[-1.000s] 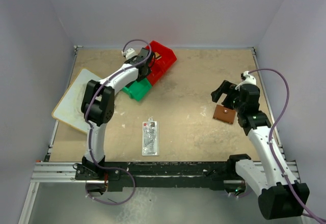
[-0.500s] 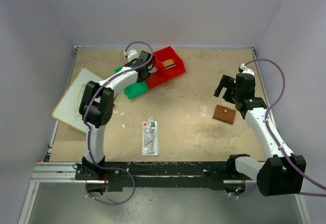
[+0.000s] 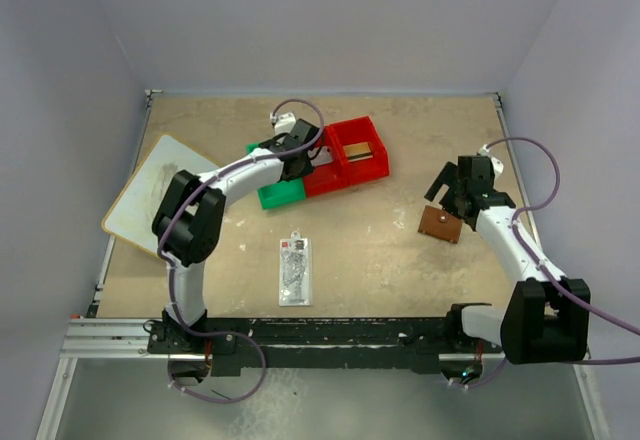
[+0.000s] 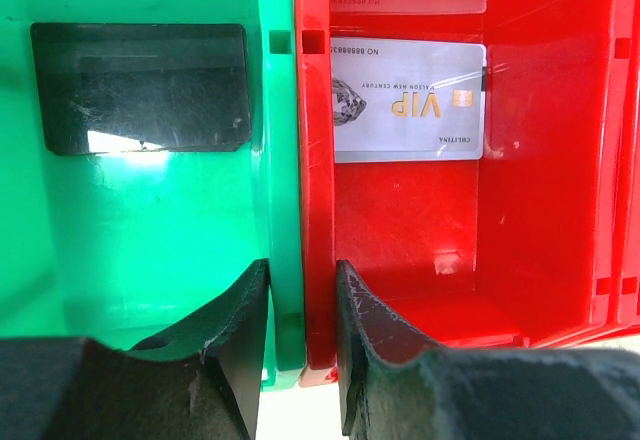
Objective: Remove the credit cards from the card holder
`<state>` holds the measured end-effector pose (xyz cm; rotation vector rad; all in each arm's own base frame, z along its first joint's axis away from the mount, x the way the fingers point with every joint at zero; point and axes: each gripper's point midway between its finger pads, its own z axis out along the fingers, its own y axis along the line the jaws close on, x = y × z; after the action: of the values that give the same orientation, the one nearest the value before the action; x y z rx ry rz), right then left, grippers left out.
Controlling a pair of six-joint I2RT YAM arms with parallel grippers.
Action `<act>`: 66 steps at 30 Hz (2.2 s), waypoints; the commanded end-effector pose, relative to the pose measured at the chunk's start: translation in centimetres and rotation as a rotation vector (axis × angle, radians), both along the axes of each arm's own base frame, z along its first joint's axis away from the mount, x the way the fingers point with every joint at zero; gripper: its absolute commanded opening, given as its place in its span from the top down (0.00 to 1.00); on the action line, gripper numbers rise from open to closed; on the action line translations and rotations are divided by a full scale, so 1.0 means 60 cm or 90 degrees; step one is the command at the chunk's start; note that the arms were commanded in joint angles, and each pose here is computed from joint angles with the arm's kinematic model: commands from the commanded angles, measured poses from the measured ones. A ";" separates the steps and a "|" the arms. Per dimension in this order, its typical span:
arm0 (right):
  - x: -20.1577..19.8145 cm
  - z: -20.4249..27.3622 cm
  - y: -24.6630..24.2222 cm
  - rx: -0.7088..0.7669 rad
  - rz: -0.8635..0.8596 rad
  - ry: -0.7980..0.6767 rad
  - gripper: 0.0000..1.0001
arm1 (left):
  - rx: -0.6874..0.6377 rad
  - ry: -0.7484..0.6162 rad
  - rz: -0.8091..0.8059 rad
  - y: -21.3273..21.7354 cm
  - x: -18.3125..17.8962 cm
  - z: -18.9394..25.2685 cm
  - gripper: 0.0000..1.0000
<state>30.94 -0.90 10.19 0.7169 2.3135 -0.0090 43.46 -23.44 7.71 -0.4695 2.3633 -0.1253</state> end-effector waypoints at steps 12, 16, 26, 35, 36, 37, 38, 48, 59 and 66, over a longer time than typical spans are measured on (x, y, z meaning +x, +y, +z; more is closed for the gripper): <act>0.012 -0.027 -0.011 -0.001 0.011 0.017 0.00 | 0.055 0.101 -0.172 -0.029 -0.117 -0.026 0.78; 0.040 0.009 0.036 0.046 0.124 -0.047 0.03 | 0.022 0.100 -0.203 -0.050 -0.119 -0.010 0.77; 0.028 0.052 0.089 0.111 0.231 -0.092 0.02 | 0.050 0.179 -0.257 -0.058 -0.123 0.027 0.94; 0.016 0.075 0.084 0.089 0.245 -0.100 0.02 | -0.017 0.165 -0.258 -0.047 -0.080 0.133 1.00; 0.015 0.076 0.085 0.090 0.245 -0.101 0.02 | -0.027 0.167 -0.259 -0.046 -0.077 0.135 1.00; 0.014 0.075 0.086 0.091 0.247 -0.102 0.02 | -0.029 0.171 -0.257 -0.043 -0.075 0.134 1.00; 0.015 0.076 0.087 0.092 0.248 -0.104 0.02 | -0.028 0.175 -0.252 -0.039 -0.073 0.129 1.00; 0.005 0.073 0.087 0.093 0.249 -0.102 0.02 | -0.065 0.210 -0.279 -0.056 -0.080 0.123 1.00; -0.008 0.052 0.075 0.093 0.202 -0.084 0.00 | 0.002 0.096 -0.199 -0.053 -0.046 0.097 1.00; -0.009 0.054 0.066 0.079 0.187 -0.088 0.00 | -0.021 0.052 -0.185 -0.068 -0.032 0.068 0.99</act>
<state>30.45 3.74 12.80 0.3922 2.3140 0.3490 38.73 -25.87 8.03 -0.0761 2.6780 -0.1433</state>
